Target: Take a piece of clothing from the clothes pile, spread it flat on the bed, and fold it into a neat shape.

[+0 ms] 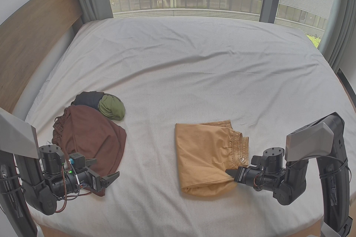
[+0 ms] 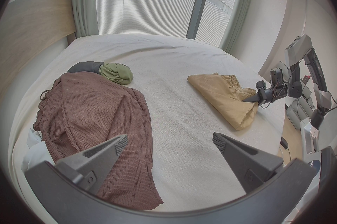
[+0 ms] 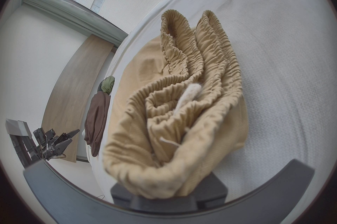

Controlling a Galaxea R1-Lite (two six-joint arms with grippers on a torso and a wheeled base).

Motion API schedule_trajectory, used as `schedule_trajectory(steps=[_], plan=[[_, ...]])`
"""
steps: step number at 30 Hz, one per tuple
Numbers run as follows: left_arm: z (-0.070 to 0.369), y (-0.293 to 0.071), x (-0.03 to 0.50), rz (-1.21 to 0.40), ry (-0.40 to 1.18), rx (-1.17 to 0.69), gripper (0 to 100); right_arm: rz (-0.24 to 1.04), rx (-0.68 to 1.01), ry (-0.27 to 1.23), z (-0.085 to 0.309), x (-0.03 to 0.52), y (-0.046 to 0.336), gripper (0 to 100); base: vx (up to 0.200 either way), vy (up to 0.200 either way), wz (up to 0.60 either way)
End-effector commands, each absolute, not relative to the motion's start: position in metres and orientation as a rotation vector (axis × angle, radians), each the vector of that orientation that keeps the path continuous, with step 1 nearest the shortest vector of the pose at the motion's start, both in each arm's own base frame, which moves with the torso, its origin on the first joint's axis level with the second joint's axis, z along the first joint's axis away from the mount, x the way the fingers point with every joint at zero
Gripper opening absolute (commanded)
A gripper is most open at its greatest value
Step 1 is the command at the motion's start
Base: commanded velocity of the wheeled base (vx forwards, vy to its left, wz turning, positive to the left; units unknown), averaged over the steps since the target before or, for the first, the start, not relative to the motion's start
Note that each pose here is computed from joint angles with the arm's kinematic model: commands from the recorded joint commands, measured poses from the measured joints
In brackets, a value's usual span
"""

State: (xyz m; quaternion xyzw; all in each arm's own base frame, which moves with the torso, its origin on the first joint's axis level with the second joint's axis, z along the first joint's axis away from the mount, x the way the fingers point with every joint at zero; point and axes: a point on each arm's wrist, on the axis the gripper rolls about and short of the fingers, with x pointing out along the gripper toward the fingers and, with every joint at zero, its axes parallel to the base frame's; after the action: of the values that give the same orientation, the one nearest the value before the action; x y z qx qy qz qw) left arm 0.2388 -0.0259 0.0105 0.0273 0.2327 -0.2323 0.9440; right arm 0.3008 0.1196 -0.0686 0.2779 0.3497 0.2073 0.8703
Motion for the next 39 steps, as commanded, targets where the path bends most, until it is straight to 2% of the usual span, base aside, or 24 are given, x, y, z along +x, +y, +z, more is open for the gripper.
schedule_trajectory(steps=[1,6,10,26,39], plan=[[0.01,-0.026,0.239,-0.474,0.476,0.056,100,0.437,0.582,0.73,-0.069,0.3,0.12,0,0.0,0.0,0.0],[0.011,-0.025,0.239,-0.47,0.472,0.056,100,0.465,0.581,0.719,-0.066,0.296,0.125,0,0.0,0.0,0.0],[0.016,-0.023,0.24,-0.461,0.45,0.058,100,0.557,0.59,0.657,-0.032,0.284,0.145,0,0.0,0.0,0.0],[0.019,-0.025,0.237,-0.47,0.444,0.059,100,0.681,0.616,0.441,0.041,0.288,0.143,0,0.0,0.0,0.0],[0.019,-0.024,0.237,-0.468,0.444,0.059,100,0.724,0.62,0.384,0.081,0.3,0.148,0,0.0,0.0,0.0]])
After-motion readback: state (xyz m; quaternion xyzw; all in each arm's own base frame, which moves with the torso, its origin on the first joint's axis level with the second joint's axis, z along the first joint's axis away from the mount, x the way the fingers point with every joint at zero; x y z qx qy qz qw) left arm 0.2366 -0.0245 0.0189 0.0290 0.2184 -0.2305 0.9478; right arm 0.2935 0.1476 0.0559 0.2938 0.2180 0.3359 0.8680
